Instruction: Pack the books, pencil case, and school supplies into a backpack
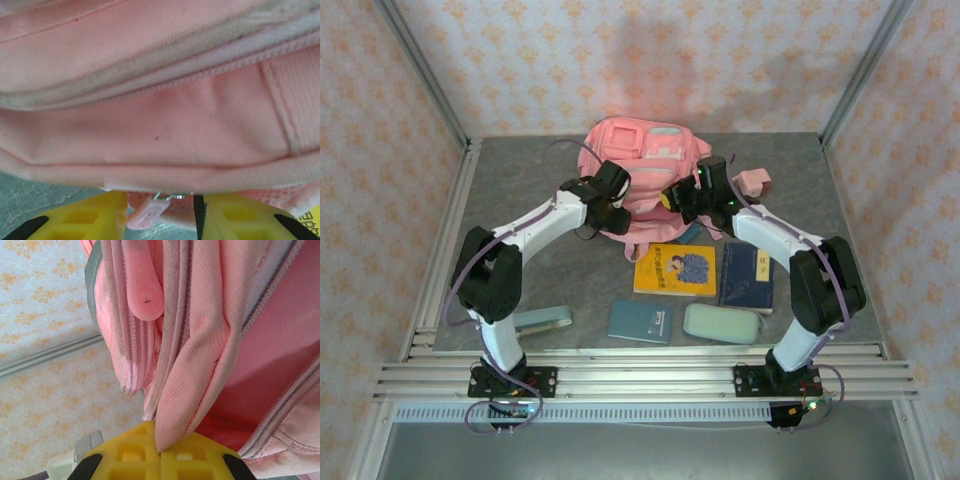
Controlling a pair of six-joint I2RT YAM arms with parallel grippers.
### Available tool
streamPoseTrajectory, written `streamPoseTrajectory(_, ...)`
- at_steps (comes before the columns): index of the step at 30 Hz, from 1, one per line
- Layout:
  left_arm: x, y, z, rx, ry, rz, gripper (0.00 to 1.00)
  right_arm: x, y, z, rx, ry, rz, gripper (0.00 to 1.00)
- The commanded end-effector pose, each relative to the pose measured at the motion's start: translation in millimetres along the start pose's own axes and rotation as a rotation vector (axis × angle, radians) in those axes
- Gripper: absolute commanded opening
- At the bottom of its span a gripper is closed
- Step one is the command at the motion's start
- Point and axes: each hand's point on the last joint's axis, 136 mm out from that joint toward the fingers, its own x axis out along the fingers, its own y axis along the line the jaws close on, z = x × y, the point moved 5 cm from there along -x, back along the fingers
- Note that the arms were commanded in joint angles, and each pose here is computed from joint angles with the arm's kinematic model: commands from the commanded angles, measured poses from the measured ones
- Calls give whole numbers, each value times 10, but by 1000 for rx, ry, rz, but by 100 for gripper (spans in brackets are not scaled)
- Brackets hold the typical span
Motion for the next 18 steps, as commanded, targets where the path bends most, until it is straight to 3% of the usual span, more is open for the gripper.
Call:
streamPoseTrajectory(1,13,43,79,20,-8,46,34,-170,392,-115,-43,51,166,0)
streamPoseTrajectory(11,-12,153,36,3,-13,121,3,-241,353,-34,-58,28,152,0)
streamPoseTrajectory(18,-104,353,-75,-62,-15,161,0,-430,273,179,-111,-50,89,0)
